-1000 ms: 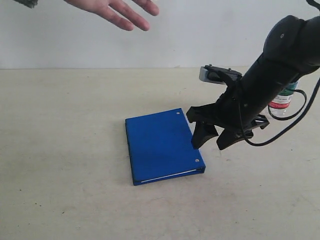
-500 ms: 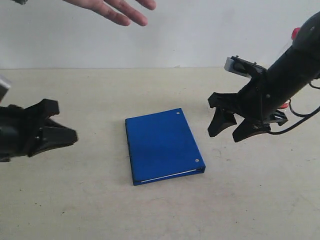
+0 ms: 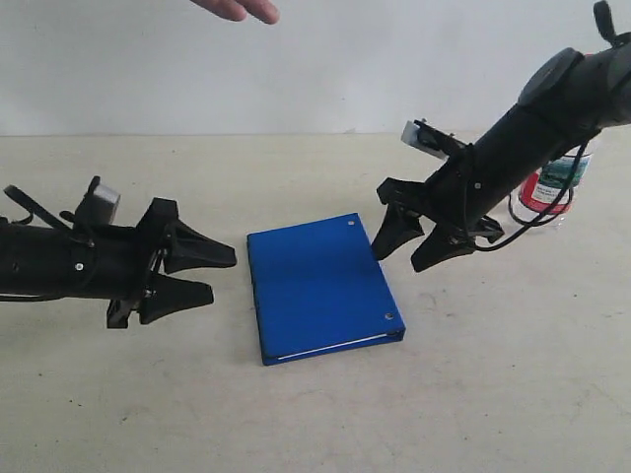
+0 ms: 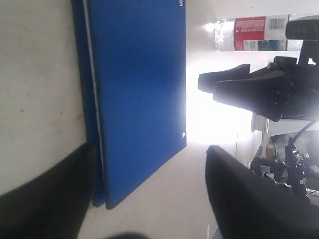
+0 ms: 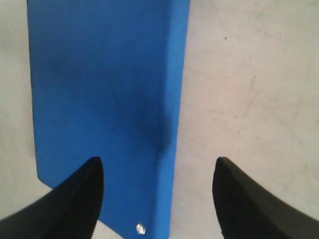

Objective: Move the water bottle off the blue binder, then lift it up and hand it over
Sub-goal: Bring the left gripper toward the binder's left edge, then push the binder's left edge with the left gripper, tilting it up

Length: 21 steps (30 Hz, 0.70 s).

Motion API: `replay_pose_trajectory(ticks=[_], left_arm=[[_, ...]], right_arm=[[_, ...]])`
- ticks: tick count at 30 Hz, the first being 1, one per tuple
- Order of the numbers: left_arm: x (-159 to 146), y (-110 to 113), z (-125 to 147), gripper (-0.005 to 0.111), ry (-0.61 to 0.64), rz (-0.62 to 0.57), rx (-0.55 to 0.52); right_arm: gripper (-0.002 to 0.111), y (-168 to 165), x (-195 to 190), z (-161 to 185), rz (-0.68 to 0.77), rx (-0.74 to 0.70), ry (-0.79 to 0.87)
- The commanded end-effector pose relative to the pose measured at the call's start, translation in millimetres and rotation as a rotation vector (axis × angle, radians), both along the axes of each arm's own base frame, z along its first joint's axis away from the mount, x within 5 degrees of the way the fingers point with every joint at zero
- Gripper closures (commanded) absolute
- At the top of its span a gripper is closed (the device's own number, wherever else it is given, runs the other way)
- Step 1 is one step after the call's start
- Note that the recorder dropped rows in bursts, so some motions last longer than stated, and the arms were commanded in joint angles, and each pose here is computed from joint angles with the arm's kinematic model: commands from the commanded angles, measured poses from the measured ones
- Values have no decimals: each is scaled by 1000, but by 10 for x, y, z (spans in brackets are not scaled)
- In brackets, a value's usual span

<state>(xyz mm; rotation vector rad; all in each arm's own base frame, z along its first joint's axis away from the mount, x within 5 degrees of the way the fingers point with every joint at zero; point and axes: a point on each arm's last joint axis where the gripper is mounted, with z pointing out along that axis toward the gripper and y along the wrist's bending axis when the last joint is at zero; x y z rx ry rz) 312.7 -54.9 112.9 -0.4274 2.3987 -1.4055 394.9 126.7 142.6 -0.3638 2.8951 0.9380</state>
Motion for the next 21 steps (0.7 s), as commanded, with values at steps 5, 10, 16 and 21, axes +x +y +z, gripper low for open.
replay_pose_trajectory(ticks=[5, 10, 16, 21], left_arm=[[178, -32, -91, 47, -51, -32, 9], [267, -246, -213, 47, -68, -91, 100], [330, -490, -300, 47, -85, -153, 151], [431, -589, -88, 47, -173, -215, 14]], right_arm=[[51, 35, 144, -188, -5, 37, 21], [51, 90, 97, -200, 51, 117, 57], [51, 190, 20, -76, 187, 301, 44], [51, 209, 33, -54, 175, 332, 33]])
